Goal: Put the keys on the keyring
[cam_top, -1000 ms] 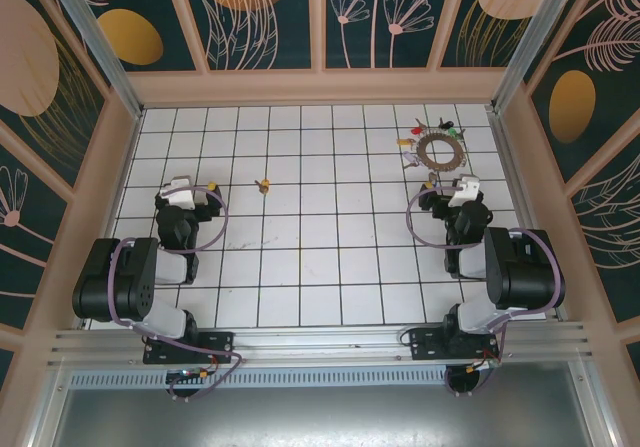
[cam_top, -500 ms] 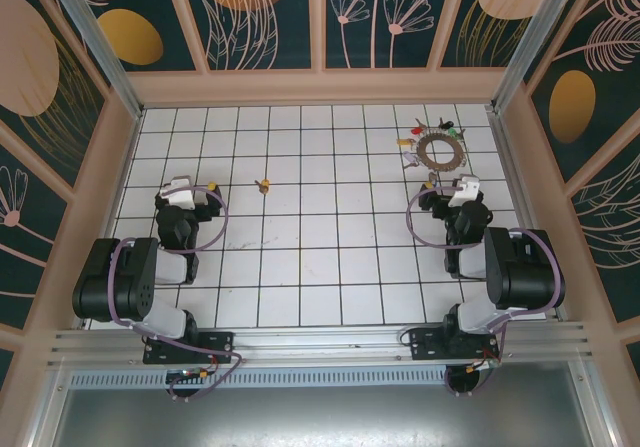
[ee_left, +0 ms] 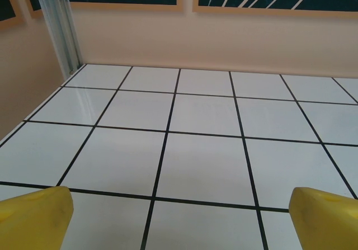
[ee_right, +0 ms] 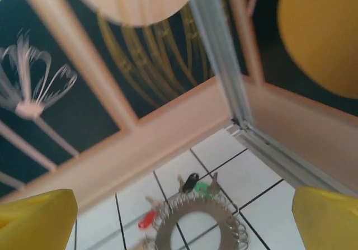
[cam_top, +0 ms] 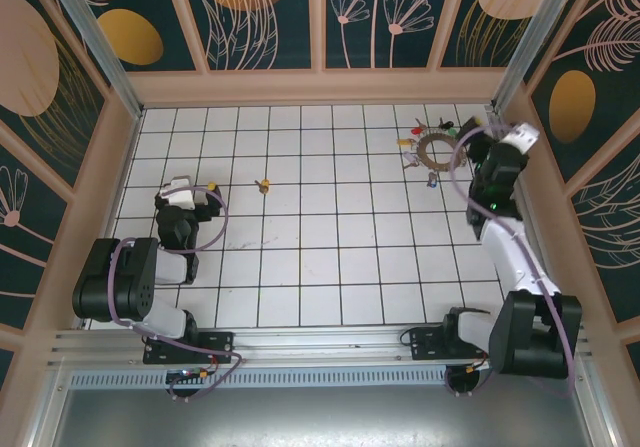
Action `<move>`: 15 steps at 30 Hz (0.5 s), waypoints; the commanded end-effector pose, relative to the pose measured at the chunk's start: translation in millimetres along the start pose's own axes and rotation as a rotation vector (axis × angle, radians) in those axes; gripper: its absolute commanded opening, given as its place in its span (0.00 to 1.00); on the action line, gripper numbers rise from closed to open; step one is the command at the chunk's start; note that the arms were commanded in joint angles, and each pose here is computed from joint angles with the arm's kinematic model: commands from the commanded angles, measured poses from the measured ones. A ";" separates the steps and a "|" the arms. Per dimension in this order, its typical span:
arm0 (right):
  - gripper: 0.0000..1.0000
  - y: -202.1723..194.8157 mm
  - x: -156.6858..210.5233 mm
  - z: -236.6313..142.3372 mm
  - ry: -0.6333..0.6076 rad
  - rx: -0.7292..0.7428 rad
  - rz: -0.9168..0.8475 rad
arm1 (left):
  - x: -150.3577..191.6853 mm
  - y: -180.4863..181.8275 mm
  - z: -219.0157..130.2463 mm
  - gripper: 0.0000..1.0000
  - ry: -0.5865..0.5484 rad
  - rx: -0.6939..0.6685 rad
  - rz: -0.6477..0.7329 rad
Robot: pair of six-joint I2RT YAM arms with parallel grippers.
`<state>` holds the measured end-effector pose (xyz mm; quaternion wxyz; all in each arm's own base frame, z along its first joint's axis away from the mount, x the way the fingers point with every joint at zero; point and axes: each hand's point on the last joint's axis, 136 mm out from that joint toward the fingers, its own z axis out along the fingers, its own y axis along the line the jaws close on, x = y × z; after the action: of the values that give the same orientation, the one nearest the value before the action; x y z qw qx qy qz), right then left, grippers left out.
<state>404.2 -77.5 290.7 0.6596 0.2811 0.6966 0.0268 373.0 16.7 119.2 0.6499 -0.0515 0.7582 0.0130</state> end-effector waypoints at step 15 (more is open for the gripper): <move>0.70 -36.5 173.5 73.5 0.782 0.165 -0.098 | -145.5 45.8 -56.1 0.99 0.011 -0.336 -0.495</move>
<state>459.8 -61.6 112.6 0.3442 0.2879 0.8930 0.0330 360.1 51.2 309.3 0.6967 -0.2391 0.6758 -0.0258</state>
